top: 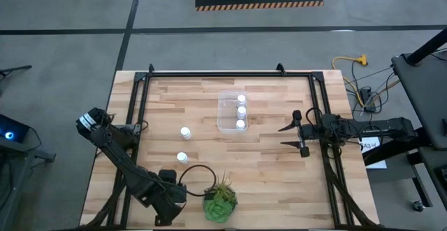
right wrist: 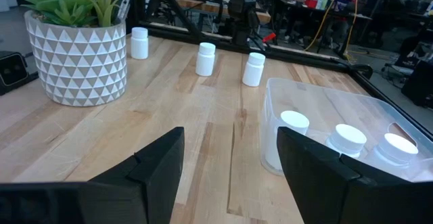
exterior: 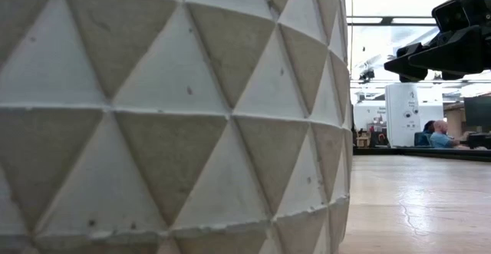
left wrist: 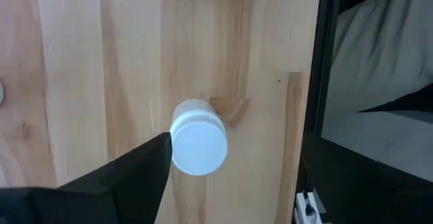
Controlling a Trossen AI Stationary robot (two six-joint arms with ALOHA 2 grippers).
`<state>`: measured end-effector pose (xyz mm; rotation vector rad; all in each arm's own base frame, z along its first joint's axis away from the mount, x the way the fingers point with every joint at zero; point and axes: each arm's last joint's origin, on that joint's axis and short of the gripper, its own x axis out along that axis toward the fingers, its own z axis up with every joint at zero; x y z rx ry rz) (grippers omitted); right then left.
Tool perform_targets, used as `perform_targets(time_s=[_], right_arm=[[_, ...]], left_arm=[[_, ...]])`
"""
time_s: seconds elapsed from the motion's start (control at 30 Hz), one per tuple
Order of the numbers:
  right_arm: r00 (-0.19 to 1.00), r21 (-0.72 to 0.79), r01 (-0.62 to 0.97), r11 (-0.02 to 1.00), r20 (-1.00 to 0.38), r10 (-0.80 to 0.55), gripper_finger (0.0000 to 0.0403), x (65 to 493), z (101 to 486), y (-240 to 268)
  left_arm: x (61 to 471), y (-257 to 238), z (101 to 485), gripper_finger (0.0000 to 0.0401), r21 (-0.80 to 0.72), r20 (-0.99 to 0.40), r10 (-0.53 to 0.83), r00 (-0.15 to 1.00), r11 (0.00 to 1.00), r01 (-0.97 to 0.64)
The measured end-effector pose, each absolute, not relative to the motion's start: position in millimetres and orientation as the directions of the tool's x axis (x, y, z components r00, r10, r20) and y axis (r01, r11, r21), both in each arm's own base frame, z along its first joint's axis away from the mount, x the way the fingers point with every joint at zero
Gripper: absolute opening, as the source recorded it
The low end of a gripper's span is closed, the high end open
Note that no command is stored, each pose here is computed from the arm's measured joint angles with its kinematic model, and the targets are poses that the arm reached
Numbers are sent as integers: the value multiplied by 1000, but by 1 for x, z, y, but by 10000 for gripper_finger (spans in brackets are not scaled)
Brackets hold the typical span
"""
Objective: Pick and place pill bottles into a basket
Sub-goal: Put the white pill bottle into the transparent bin
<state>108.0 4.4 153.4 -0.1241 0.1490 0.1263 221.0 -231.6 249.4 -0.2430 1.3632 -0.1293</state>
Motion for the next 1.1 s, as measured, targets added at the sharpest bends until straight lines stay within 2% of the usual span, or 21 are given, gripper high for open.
perform_targets(time_s=[1.1], right_arm=[[981, -113, -135, 984, -156, 116, 226, 108, 153, 4]], left_arm=[[216, -226, 215, 311, -181, -972, -165, 168, 980, -84]])
